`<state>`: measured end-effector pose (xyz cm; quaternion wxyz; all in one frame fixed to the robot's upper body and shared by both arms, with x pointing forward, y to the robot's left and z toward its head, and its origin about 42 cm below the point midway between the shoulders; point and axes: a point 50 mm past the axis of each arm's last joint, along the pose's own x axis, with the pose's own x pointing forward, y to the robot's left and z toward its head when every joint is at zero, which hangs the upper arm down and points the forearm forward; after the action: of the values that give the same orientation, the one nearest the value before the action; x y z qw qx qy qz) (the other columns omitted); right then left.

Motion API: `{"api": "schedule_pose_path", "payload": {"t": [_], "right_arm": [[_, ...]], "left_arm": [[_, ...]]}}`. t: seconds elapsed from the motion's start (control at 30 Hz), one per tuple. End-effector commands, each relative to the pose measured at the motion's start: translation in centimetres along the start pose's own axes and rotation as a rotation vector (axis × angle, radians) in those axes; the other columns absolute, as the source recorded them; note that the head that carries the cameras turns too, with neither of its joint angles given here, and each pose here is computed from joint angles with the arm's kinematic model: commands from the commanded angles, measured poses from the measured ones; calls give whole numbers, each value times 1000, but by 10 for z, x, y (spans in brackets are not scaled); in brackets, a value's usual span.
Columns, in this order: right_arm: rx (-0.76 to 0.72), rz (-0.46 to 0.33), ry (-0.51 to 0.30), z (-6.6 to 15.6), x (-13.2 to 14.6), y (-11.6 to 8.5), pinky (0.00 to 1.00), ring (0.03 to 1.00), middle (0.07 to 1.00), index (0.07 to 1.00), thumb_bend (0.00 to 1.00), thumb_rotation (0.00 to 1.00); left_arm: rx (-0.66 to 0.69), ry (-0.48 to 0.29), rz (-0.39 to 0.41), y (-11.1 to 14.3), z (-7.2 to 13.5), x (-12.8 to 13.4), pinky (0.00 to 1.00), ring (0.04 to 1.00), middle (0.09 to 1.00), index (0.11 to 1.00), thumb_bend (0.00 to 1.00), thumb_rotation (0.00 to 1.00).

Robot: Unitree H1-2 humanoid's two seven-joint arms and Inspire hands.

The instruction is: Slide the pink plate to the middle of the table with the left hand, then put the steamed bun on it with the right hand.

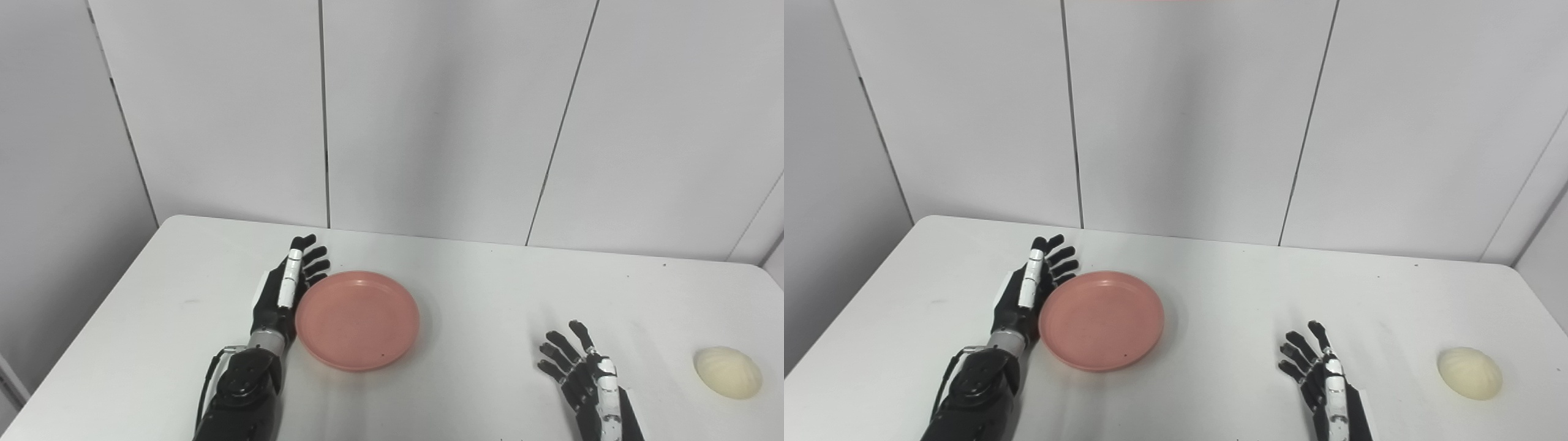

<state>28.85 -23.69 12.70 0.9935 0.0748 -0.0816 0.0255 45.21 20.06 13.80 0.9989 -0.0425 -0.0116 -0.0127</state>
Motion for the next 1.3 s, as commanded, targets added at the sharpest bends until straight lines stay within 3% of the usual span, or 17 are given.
{"api": "schedule_pose_path", "payload": {"t": [0.0,0.27,0.43,0.73,1.17,1.27], "right_arm": [[33,-6,46,-13,-9,8,815,830,846,930,695,1000],[25,-8,50,-13,-9,19,812,824,842,928,710,1000],[25,-15,58,-14,-9,27,795,822,833,917,725,1000],[17,-17,51,-17,-5,45,801,825,833,929,740,1000],[-14,-24,47,-17,-4,68,798,820,827,897,701,1000],[-19,-24,45,-17,-4,70,789,813,825,899,684,1000]], "left_arm": [[2,-9,-27,-14,6,2,774,797,823,846,682,965],[-22,23,-62,-36,-4,-4,743,775,818,834,679,946],[-55,35,-83,-42,-7,-5,799,804,828,843,697,942],[-60,40,-117,-47,-7,-5,767,800,835,848,679,951],[-41,40,-158,-53,-10,-13,869,860,865,853,693,957],[-3,19,-159,-55,-9,-15,847,865,859,847,692,962]]}}
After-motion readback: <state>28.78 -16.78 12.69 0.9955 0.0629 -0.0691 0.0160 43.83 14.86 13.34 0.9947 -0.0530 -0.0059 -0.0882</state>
